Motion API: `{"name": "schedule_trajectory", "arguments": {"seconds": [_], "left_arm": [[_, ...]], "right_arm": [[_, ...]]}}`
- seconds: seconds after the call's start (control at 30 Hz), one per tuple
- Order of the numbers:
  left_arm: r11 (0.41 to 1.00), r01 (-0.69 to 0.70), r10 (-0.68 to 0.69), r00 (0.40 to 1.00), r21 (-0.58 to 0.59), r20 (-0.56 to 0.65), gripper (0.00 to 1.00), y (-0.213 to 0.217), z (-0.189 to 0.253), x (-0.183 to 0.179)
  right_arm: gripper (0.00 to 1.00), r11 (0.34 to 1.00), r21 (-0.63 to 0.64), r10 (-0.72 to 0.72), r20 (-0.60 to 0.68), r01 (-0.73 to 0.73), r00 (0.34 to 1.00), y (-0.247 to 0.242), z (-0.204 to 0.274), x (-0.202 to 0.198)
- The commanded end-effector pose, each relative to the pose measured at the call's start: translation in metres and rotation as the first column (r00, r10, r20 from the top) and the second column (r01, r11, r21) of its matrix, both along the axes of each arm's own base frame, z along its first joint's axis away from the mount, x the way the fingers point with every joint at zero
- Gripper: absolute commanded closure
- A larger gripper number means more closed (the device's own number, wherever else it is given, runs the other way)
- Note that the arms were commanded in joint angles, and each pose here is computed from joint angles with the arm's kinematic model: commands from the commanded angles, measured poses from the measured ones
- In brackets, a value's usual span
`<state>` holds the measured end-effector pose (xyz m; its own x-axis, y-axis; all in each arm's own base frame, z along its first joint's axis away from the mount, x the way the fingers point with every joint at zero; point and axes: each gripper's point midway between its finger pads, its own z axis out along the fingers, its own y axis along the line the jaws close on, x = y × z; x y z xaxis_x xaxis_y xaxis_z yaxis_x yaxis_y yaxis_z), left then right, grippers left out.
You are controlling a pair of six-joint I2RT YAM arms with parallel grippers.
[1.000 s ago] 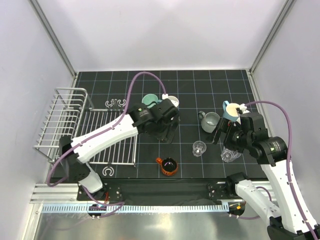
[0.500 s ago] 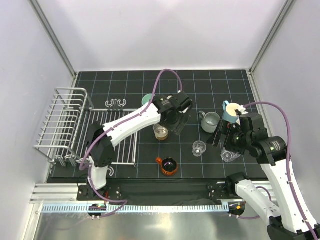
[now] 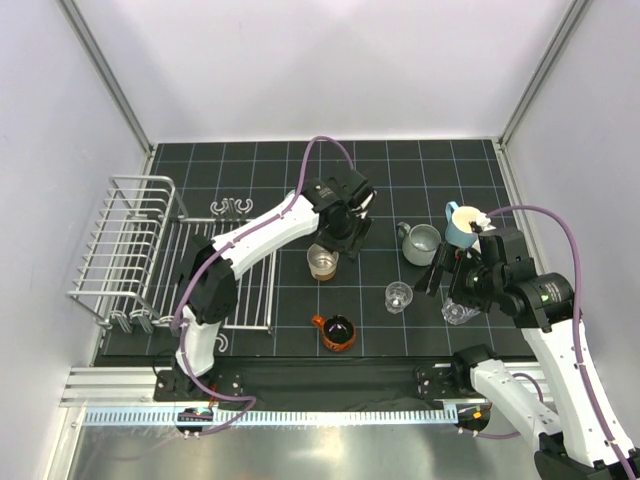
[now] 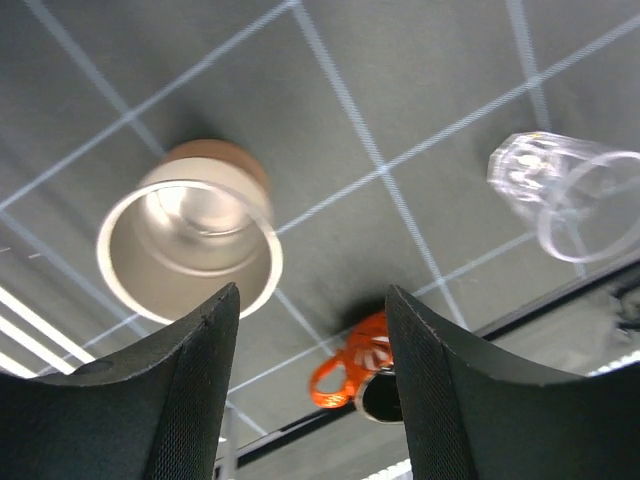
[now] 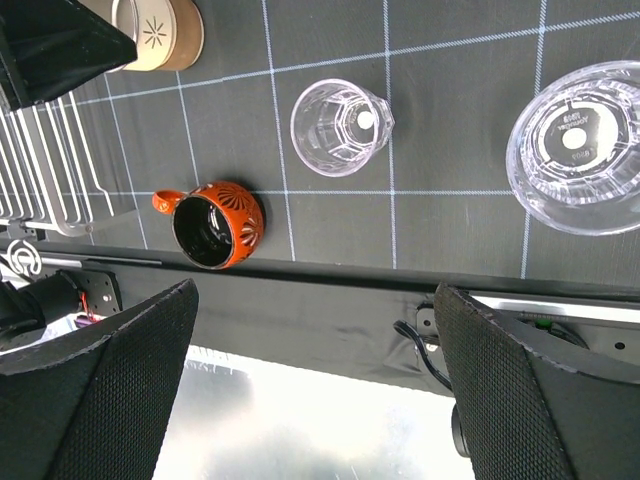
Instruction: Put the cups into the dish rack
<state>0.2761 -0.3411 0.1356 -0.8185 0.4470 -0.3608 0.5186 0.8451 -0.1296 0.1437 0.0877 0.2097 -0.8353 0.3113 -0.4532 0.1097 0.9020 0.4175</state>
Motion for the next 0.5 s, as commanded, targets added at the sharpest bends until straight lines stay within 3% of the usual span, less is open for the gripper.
{"name": "schedule_trajectory", "arguments": {"seconds": [0.0, 0.23, 0.37, 0.47], "left_arm": [[0.983, 0.030, -0.026, 0.999, -0.181, 0.024, 0.40, -0.032, 0.031, 0.000], [0.937, -0.014, 0.033, 0.998, -0.349, 0.050, 0.40, -0.067, 0.066, 0.015], [0.923, -0.077, 0.114, 0.991, -0.378, 0.076, 0.41, -0.060, 0.077, 0.019], [0.916, -0.089, 0.159, 0.976, -0.392, 0.152, 0.35, -0.049, 0.094, 0.027]], "right_arm": [[0.00, 1.000, -0.010, -0.005, 0.016, 0.005, 1.000, -0.003, 0.003, -0.002], [0.00, 0.985, -0.068, -0.162, -0.006, 0.161, 0.987, -0.022, 0.005, 0.005], [0.00, 0.972, -0.105, -0.212, 0.002, 0.211, 0.977, -0.024, 0.010, 0.035], [0.00, 0.969, -0.118, -0.217, 0.020, 0.218, 0.976, -0.023, 0.021, 0.054]]}}
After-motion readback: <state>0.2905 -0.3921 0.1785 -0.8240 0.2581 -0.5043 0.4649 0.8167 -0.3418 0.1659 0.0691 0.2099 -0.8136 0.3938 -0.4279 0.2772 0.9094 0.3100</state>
